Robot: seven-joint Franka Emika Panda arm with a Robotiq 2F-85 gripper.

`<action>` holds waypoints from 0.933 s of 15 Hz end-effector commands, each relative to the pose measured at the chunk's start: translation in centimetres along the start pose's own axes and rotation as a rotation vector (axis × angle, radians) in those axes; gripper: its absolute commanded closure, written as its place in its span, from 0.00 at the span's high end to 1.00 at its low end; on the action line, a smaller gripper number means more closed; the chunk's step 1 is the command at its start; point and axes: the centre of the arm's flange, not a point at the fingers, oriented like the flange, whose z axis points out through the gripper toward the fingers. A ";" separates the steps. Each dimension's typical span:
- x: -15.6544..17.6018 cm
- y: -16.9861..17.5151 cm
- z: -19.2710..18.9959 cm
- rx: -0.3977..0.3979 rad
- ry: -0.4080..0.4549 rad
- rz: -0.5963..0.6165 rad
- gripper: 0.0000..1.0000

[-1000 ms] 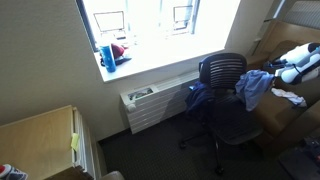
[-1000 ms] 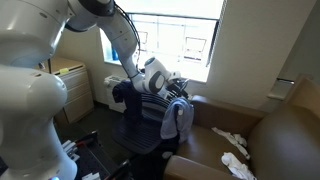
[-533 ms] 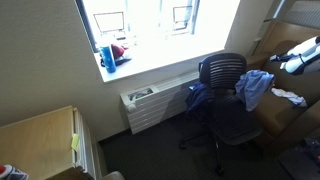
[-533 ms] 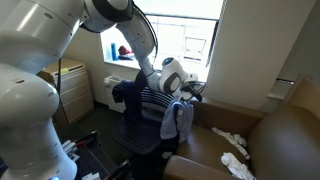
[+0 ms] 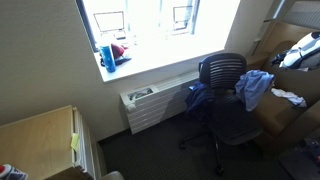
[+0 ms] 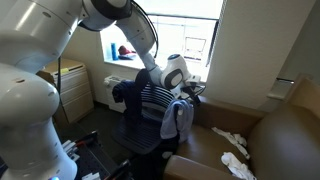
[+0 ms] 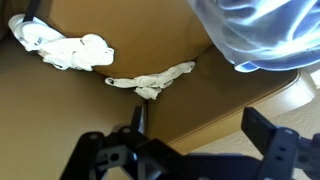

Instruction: Move the chair to the left

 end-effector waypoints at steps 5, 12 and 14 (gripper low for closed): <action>-3.4 -1.7 1.8 0.007 -0.200 0.008 1.00; -3.8 -1.1 2.7 -0.019 -0.251 -0.009 1.00; -4.2 -0.2 3.6 -0.064 -0.256 -0.050 1.00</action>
